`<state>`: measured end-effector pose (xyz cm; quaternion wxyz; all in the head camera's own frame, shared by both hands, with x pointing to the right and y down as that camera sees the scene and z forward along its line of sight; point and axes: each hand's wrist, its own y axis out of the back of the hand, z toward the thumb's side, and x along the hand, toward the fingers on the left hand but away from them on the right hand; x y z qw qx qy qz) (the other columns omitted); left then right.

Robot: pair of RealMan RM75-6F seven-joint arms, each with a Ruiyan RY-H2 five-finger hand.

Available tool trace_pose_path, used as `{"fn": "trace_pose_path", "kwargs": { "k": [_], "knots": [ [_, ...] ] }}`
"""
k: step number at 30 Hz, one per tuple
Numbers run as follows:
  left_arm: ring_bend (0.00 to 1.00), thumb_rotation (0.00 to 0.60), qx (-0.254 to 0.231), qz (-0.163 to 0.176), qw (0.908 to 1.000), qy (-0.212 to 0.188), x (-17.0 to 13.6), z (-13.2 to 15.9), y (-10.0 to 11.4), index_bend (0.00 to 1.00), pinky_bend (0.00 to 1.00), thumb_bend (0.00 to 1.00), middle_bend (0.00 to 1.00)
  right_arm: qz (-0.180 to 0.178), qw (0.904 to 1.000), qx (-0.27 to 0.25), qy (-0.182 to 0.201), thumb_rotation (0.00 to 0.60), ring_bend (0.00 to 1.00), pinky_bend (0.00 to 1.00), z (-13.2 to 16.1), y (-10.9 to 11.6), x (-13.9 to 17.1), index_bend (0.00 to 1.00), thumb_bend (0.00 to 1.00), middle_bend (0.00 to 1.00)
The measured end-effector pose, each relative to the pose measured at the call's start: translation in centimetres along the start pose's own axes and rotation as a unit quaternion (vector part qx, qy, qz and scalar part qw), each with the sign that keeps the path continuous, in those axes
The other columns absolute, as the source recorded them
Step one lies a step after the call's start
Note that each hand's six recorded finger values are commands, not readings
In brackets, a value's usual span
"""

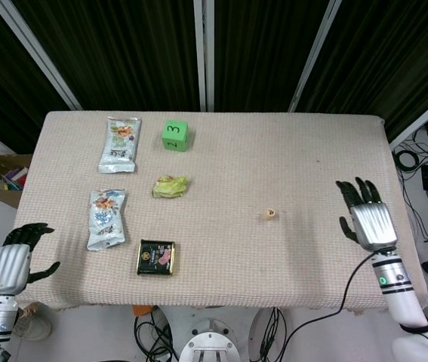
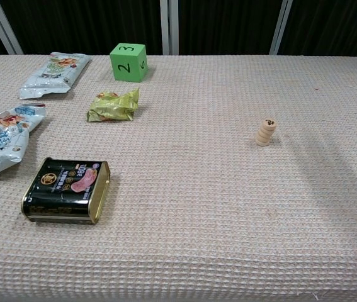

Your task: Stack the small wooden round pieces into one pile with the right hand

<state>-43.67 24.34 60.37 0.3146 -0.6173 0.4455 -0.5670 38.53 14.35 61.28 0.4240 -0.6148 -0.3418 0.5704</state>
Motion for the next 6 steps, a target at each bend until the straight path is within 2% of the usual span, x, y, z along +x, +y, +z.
{"fn": "trace_pose_path", "kwargs": {
  "k": [4, 6],
  "knots": [
    [0.16, 0.6, 0.003, 0.014, 0.9999, -0.003, -0.1, 0.5, 0.8, 0.29, 0.19, 0.15, 0.21, -0.013, 0.9983, -0.029, -0.048, 0.6, 0.0, 0.09, -3.6, 0.8, 5.0, 0.07, 0.39, 0.13],
    [0.16, 0.6, 0.007, 0.017, 0.9998, -0.004, -0.2, 0.7, 0.9, 0.29, 0.19, 0.15, 0.21, -0.016, 0.9973, -0.04, -0.059, 0.6, 0.0, 0.09, -4.5, 0.9, 6.7, 0.07, 0.39, 0.13]
  ]
}}
